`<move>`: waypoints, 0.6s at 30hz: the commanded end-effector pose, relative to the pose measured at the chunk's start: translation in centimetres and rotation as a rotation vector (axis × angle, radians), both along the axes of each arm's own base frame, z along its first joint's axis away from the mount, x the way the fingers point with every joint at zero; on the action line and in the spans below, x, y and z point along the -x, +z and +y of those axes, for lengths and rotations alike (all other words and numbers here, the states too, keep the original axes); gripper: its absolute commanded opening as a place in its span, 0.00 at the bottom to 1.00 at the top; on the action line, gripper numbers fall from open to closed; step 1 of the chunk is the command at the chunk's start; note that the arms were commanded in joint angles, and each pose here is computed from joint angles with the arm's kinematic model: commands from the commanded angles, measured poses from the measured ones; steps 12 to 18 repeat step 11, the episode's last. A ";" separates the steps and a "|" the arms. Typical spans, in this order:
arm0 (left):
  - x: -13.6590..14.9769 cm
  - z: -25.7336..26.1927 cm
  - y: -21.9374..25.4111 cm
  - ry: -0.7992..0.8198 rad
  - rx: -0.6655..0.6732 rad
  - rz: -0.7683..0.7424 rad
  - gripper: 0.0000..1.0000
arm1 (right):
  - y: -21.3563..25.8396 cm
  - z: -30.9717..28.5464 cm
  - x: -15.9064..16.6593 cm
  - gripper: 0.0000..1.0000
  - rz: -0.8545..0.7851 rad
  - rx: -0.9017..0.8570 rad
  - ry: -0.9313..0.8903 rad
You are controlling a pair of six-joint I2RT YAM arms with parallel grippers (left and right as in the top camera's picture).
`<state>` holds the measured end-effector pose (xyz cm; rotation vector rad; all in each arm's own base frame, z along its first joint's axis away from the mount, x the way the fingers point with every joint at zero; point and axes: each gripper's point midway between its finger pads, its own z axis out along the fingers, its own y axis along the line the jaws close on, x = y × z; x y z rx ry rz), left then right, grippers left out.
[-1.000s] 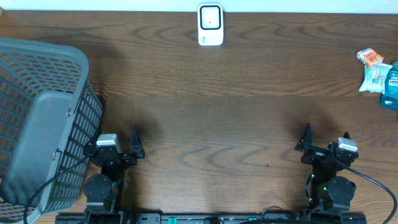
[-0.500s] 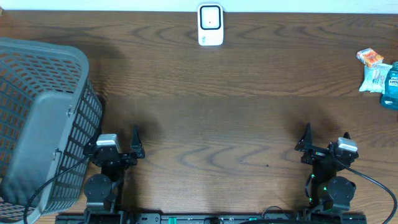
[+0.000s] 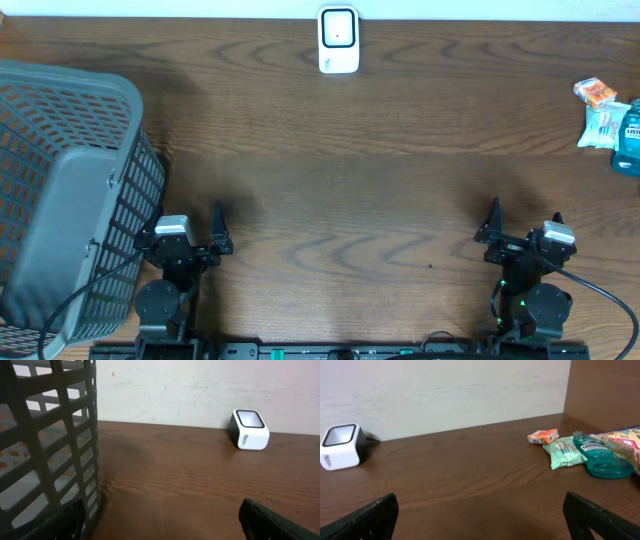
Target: Scan the item barcode
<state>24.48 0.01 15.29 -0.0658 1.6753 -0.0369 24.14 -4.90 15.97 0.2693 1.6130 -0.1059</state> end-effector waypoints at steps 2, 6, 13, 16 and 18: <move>0.1 0.7 -1.7 0.039 -0.014 0.050 0.98 | 0.0 -0.4 0.1 0.99 -0.004 -0.014 -0.021; 0.1 0.7 -1.7 0.039 -0.014 0.050 0.97 | 0.0 -0.4 0.1 0.99 -0.004 -0.014 -0.021; 0.1 0.7 -1.7 0.039 -0.014 0.050 0.98 | 0.0 -0.4 0.1 0.99 -0.004 -0.014 -0.021; 0.1 0.7 -1.7 0.039 -0.014 0.050 0.98 | 0.0 -0.4 0.1 0.99 -0.004 -0.014 -0.021; 0.1 0.7 -1.7 0.039 -0.014 0.050 0.98 | 0.0 -0.4 0.1 0.99 -0.004 -0.014 -0.021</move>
